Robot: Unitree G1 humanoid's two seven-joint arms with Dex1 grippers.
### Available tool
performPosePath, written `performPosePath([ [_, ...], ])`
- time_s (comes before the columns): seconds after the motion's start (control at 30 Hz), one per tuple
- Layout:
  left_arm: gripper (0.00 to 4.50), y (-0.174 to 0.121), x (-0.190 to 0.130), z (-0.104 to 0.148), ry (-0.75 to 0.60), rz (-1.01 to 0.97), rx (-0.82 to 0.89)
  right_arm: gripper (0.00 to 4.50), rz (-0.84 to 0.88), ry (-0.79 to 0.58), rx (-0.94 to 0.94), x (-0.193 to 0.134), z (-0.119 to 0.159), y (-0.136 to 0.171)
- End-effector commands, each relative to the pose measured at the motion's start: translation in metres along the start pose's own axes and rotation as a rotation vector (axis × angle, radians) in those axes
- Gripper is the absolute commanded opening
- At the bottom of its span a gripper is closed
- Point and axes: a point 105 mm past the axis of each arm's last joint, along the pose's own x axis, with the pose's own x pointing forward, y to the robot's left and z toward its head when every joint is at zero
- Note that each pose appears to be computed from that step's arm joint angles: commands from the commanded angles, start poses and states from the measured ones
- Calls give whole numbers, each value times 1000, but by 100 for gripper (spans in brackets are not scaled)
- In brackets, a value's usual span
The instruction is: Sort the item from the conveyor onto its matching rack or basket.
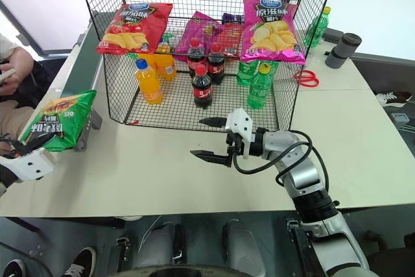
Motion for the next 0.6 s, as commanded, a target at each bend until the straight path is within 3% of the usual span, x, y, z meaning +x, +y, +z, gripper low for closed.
performPosePath([
  [0.03, 7, 38, -5, 7, -34, 125, -36, 450, -17, -30, -69, -3, 14, -4],
  [0.13, 7, 71, -13, 15, -91, 232, -182, 450, -24, -33, -69, -4, 15, -6],
  [0.23, 7, 92, -28, 41, -267, 186, -422, 450, -28, -31, -74, -7, 15, -8],
  [0.37, 7, 94, -44, 71, -419, -9, -709, 450, -38, -34, -61, -13, 16, -13],
  [0.43, 7, 94, -51, 91, -513, -153, -948, 450, -23, -63, -17, -18, 23, -13],
  [0.6, 7, 67, -53, 143, -691, -562, -1310, 450, 120, -155, 279, -33, 48, 4],
])
